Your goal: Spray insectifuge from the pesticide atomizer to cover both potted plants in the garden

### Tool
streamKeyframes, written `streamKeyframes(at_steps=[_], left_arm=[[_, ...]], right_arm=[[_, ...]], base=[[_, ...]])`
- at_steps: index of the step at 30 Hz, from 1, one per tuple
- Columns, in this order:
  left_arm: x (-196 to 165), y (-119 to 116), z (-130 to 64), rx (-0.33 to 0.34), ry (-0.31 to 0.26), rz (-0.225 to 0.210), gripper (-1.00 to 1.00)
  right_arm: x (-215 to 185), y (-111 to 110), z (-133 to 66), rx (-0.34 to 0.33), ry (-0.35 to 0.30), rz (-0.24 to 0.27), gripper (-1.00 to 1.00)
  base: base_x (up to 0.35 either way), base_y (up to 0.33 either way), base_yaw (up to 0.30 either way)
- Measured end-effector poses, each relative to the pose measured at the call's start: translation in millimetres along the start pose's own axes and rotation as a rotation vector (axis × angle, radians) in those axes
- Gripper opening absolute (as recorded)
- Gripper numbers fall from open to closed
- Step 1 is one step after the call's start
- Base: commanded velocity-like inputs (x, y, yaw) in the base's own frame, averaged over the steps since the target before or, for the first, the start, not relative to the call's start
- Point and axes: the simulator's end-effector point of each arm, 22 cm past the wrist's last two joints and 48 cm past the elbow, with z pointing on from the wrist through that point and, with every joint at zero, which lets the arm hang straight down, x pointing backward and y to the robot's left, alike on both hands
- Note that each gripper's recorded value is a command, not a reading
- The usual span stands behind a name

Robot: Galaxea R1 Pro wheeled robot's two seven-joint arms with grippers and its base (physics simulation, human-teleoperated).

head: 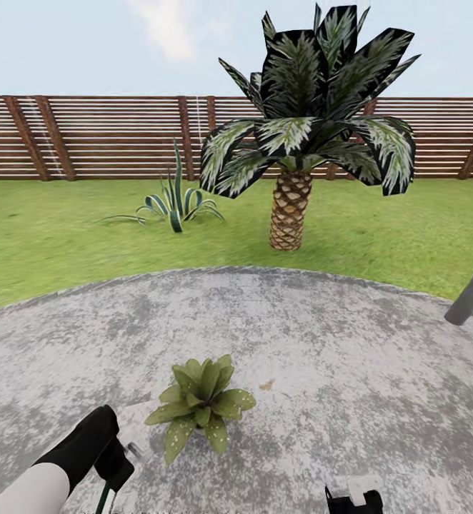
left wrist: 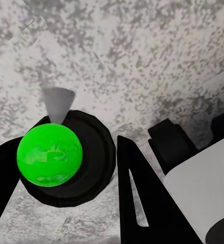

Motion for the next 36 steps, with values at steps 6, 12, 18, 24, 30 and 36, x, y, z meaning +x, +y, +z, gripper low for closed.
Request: streamKeyframes(at_steps=[6, 12, 18, 24, 30, 36], left_arm=[[-2, 0, -2.8, -0.001, -0.006, -0.006, -1.0], [-7, 2, -5.9, -0.004, -0.016, -0.002, -1.0], [-23, 13, -21.6, -0.036, -0.056, 0.008, -1.0], [-42, 25, -40.4, -0.048, -0.089, 0.01, -1.0], [-49, 31, -65.5, -0.036, -0.04, 0.086, -1.0], [-52, 24, -73.9, -0.014, -0.01, 0.112, -1.0]], right_arm=[[-2, 0, -0.3, 0.001, -0.003, 0.0, 1.0], [-2, 0, -0.3, 0.001, -0.005, 0.001, 1.0], [-2, 0, -0.4, 0.001, -0.005, 0.0, 1.0], [-2, 0, -0.5, 0.001, -0.005, 0.0, 1.0], [-2, 0, -0.5, 0.001, -0.005, 0.0, 1.0], [-2, -1, -0.4, 0.001, -0.004, -0.002, 1.0]], base=[[-0.057, 0.317, -0.256], [0.0, 0.137, -0.071], [0.0, 0.0, -0.141], [0.0, 0.0, -0.262], [0.0, 0.0, -0.119], [0.0, 0.107, -0.074]])
